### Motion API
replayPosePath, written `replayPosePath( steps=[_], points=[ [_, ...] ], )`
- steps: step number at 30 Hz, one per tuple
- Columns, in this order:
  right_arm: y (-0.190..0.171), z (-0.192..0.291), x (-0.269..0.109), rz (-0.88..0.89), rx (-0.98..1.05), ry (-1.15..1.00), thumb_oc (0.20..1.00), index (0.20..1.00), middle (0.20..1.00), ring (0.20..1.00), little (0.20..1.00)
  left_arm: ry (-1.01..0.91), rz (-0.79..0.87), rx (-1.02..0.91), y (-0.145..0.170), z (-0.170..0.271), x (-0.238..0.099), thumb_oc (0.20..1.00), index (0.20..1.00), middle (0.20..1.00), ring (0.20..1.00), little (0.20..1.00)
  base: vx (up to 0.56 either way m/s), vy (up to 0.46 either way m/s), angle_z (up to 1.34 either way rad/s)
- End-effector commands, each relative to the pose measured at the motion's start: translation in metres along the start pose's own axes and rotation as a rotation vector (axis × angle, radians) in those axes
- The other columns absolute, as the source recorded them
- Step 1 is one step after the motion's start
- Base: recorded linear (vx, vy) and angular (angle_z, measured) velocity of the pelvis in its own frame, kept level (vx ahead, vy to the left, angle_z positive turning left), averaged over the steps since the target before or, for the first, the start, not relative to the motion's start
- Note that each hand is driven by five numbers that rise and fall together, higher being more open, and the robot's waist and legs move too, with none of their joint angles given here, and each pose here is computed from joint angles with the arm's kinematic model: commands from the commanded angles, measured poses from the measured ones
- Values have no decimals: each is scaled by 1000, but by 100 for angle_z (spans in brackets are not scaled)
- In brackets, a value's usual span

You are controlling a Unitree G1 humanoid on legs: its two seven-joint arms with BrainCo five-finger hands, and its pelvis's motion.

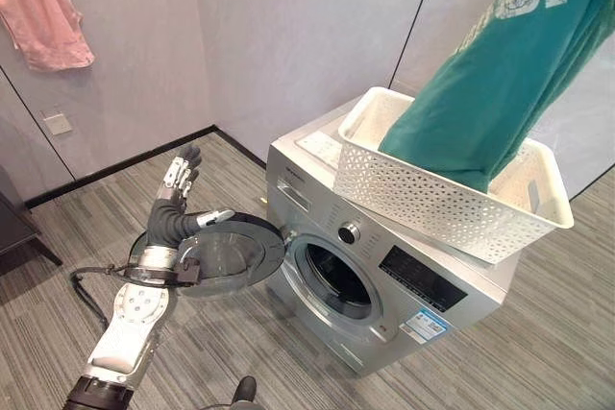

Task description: Grab the laundry basket,head to the washer,open it,put in the laundry and shut it.

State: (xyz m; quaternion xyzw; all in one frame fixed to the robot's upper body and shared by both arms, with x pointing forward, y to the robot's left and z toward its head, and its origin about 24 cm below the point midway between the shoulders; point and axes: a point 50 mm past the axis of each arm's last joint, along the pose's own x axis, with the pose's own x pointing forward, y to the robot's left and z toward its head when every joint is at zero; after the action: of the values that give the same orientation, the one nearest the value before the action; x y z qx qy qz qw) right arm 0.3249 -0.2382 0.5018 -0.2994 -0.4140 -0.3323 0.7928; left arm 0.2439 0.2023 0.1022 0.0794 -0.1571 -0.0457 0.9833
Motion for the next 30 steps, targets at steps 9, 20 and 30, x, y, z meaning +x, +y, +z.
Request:
replayPosePath(
  steps=[9,20,30],
  points=[
    [-1,66,12,-35,106,-147,200,200,200,200,200,-329,-290,137,-54,70,79,1000,1000,1000,1000,1000,0,0,0],
    [59,105,-11,122,179,-206,200,200,200,200,200,-513,-326,179,-133,125,141,1000,1000,1000,1000,1000,-17,11,-9],
    [98,122,-33,257,285,-195,200,200,200,200,200,-216,-137,438,-145,73,186,1000,1000,1000,1000,1000,-3,5,-6]
  ],
)
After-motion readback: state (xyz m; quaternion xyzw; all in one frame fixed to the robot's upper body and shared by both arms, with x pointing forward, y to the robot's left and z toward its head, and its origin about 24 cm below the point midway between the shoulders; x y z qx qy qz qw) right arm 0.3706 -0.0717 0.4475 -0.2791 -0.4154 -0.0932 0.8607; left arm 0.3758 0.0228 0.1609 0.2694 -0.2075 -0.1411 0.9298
